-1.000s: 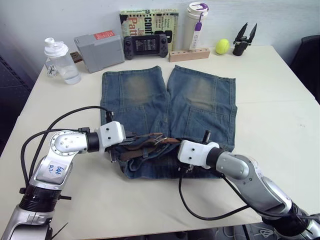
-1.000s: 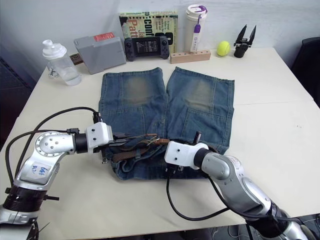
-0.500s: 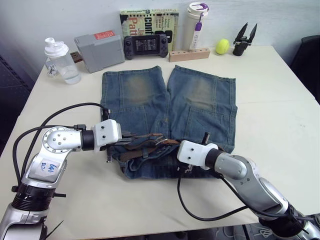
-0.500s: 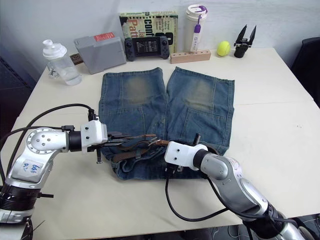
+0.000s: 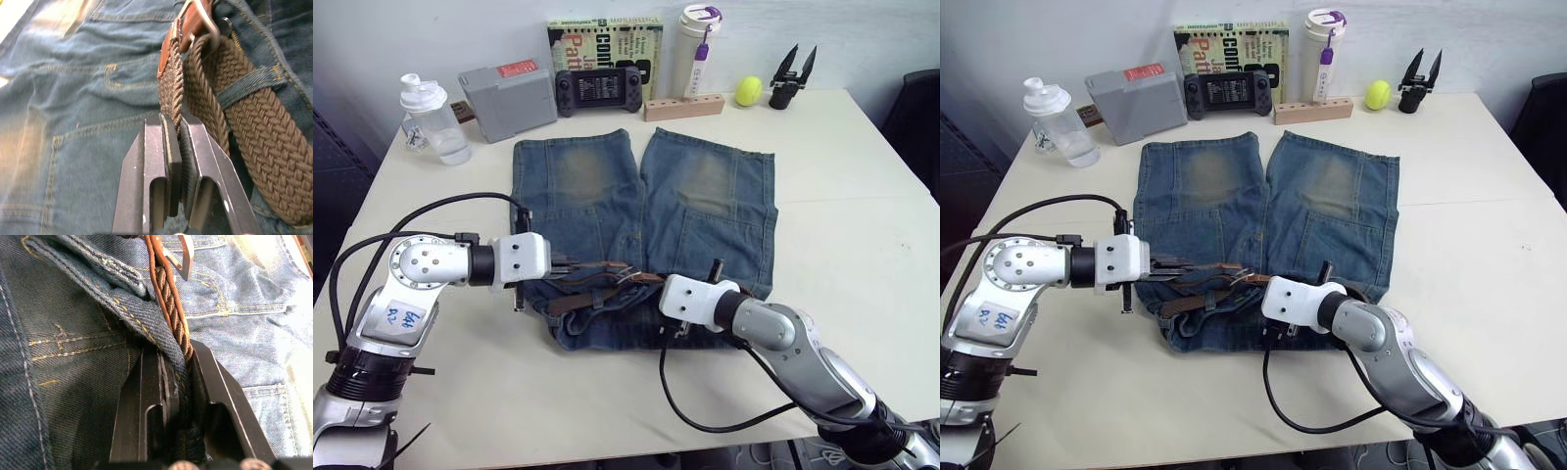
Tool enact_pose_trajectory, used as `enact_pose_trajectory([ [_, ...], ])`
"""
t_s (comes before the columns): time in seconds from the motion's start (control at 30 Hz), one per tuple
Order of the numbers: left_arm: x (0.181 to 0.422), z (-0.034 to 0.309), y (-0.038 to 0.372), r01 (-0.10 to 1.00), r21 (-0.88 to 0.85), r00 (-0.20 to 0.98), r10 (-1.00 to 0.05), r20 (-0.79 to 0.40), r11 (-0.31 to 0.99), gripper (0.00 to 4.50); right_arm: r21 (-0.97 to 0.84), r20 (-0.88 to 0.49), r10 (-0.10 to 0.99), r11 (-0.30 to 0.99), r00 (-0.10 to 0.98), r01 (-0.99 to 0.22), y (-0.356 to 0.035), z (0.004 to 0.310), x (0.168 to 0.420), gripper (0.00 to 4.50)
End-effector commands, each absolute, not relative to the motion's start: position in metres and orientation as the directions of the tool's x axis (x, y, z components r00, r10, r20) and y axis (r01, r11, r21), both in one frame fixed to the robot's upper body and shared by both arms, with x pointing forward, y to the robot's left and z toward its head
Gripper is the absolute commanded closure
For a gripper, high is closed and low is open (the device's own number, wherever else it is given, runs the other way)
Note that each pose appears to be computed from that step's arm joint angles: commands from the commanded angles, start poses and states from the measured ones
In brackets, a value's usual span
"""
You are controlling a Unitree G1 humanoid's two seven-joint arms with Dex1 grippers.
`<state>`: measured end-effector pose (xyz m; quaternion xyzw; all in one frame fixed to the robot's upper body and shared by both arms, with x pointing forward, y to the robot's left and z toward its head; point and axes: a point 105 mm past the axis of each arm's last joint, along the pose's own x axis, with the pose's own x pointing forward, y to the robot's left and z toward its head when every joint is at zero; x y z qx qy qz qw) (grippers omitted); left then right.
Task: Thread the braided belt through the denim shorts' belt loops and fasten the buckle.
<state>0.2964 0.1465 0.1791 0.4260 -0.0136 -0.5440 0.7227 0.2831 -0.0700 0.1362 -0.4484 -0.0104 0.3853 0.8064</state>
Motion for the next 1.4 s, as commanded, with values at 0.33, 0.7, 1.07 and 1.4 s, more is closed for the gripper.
enact_pose_trajectory([
  [0.33,0.300,0.183,0.148,0.724,0.686,0.407,-0.757,-0.511,-0.074,4.50,-0.783,-0.270,0.646,0.285,0.714,-0.553,-0.067,0.154,0.285,4.45],
  [0.7,0.302,0.187,0.130,0.683,0.716,0.361,-0.785,-0.503,-0.144,4.50,-0.799,-0.262,0.678,0.246,0.687,-0.548,-0.060,0.159,0.283,4.45],
  [1.07,0.304,0.177,0.125,0.692,0.698,0.313,-0.795,-0.520,-0.184,4.50,-0.801,-0.253,0.681,0.252,0.687,-0.544,-0.058,0.160,0.283,4.45],
  [1.4,0.304,0.182,0.147,0.697,0.700,0.363,-0.767,-0.529,-0.153,4.50,-0.792,-0.215,0.637,0.330,0.740,-0.514,-0.066,0.167,0.292,4.45],
])
